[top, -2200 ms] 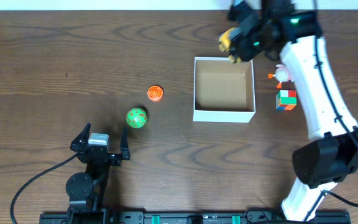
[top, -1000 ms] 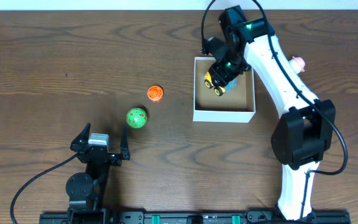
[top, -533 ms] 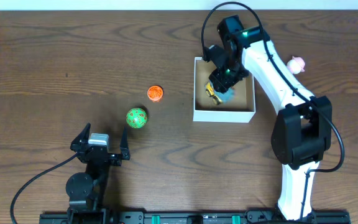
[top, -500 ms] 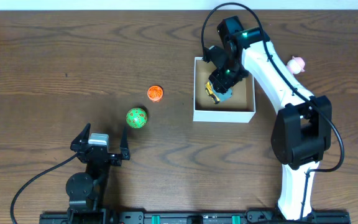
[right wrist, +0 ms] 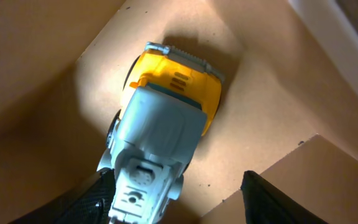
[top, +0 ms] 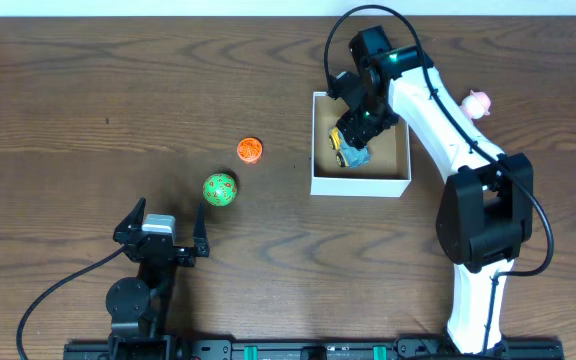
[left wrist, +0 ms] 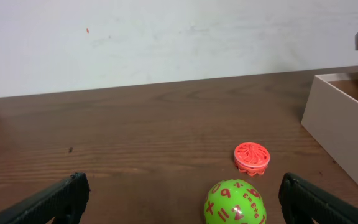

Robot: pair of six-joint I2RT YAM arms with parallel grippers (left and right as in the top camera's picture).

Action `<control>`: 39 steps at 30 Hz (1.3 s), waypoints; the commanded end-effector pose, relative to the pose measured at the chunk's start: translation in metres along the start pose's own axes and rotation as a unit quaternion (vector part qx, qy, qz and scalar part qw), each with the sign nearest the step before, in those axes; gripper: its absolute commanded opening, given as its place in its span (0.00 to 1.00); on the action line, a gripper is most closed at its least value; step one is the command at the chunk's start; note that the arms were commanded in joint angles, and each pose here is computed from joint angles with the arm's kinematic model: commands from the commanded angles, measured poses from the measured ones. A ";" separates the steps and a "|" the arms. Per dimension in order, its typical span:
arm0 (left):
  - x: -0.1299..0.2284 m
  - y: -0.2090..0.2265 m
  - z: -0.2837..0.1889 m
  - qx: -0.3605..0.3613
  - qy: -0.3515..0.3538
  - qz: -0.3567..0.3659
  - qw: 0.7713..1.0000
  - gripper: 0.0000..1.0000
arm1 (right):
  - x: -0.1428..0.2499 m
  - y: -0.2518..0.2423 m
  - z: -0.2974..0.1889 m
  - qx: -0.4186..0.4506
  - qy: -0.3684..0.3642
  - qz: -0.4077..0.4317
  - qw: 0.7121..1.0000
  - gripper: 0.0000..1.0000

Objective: Pack container
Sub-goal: 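Lower the truck into the box and open the right gripper, then move the right gripper to the colour cube and grasp it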

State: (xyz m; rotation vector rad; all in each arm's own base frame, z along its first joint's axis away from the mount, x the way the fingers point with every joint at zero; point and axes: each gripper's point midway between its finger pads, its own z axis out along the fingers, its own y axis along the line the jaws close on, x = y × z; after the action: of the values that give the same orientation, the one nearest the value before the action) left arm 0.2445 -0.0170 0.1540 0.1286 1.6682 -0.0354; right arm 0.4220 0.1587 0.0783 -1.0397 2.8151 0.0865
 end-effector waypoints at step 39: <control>0.017 -0.005 0.001 0.011 0.026 -0.005 1.000 0.98 | 0.173 -0.124 -0.081 0.062 0.120 0.432 0.892 0.99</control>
State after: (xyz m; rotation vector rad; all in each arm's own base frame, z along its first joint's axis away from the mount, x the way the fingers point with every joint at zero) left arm 0.2445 -0.0170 0.1540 0.1286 1.6682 -0.0354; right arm 0.3690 -0.0656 0.1545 0.3116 3.1629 -0.1882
